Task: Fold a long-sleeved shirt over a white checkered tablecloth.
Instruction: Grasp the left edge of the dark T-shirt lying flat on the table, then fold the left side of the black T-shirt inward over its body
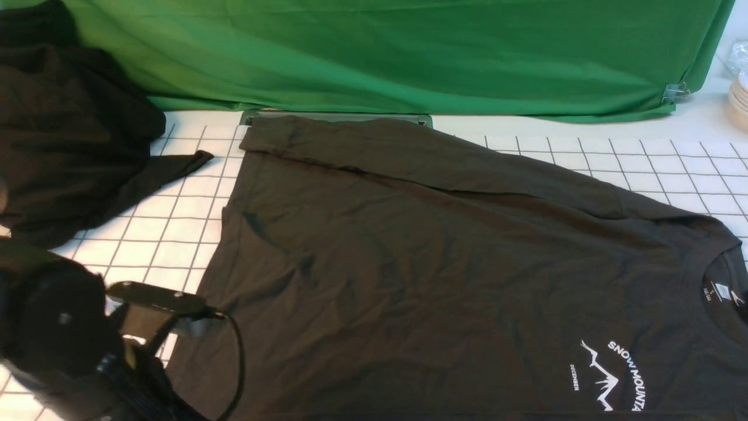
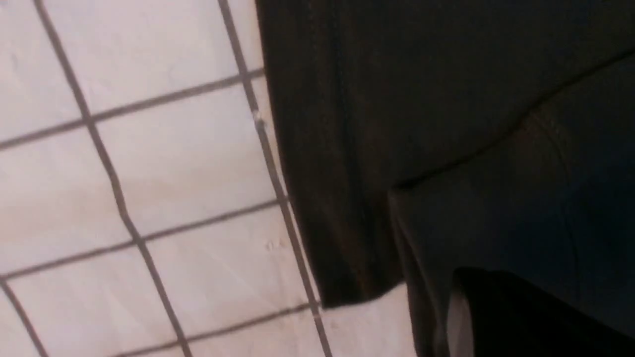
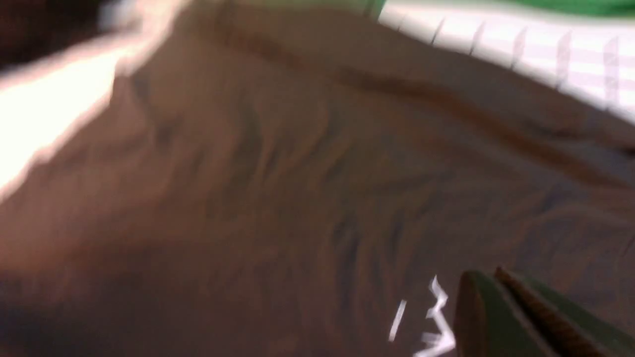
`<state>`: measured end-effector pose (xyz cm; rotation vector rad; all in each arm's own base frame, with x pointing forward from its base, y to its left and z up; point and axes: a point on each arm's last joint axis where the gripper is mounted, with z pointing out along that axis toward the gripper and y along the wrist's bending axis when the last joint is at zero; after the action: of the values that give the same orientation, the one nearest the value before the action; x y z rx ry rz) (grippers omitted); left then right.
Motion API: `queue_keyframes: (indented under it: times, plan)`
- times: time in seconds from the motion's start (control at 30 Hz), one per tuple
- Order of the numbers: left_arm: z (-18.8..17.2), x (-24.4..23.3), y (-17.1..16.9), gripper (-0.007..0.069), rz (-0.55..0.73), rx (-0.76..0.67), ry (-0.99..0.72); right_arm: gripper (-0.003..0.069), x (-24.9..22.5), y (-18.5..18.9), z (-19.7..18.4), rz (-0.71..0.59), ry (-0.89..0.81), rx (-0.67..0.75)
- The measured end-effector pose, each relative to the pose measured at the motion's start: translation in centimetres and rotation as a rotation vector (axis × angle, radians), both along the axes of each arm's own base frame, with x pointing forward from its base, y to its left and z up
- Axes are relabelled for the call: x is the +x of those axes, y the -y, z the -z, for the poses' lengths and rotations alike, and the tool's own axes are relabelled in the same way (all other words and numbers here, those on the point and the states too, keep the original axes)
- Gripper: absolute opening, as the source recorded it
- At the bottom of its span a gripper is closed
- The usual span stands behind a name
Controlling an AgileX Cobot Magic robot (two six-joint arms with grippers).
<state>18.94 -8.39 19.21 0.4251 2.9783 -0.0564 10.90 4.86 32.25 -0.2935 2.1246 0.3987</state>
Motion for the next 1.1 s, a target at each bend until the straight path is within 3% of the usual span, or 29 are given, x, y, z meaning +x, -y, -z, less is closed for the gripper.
queue_keyframes:
  times: [0.17, 0.27, 0.3, 0.37, 0.47, 0.53, 0.63, 0.73, 0.8, 0.87, 1.1]
  plan:
    - [1.3, 1.2, 0.4, 0.019, -0.011, -0.004, 0.044, 0.0009, 1.9, -1.3, 1.0, -0.066, -0.128, -0.069]
    - [2.1, 1.6, 0.6, 0.0339, -0.011, -0.001, 0.041, 0.0009, 2.3, -1.4, 1.2, -0.072, -0.134, -0.076]
    - [2.1, 1.7, 0.6, 0.0348, -0.011, -0.001, 0.042, 0.0009, 2.3, -1.5, 1.2, -0.072, -0.133, -0.077]
    - [2.9, 1.8, 0.6, 0.0435, -0.013, 0.014, 0.014, 0.0009, 2.4, -1.5, 1.1, -0.07, -0.119, -0.073]
    - [3.2, 2.0, 0.8, 0.0456, -0.015, 0.018, -0.008, 0.0009, 2.4, -1.5, 1.1, -0.069, -0.114, -0.071]
    - [3.2, 2.0, 0.8, 0.0445, -0.013, 0.015, -0.012, 0.0009, 2.4, -1.5, 1.1, -0.07, -0.114, -0.072]
    - [3.2, 2.0, 0.9, 0.0347, -0.005, 0.005, -0.023, 0.0008, 2.4, -1.5, 1.1, -0.071, -0.112, -0.074]
    - [2.9, 1.6, 0.8, 0.011, -0.001, 0.023, -0.082, 0.0008, 2.4, -1.5, 1.1, -0.073, -0.111, -0.076]
    - [2.6, 1.3, 0.7, 0.0052, 0.011, 0.039, -0.111, 0.0008, 2.4, -1.5, 1.1, -0.073, -0.11, -0.075]
    - [1.7, 1.1, 0.7, 0.0019, 0.027, 0.032, -0.118, 0.0008, 2.4, -1.5, 1.1, -0.073, -0.107, -0.075]
    - [-3.7, 1.8, 1.3, 0.0014, 0.058, -0.05, 0.002, 0.001, 2.6, -1.5, 0.9, -0.068, -0.083, -0.07]
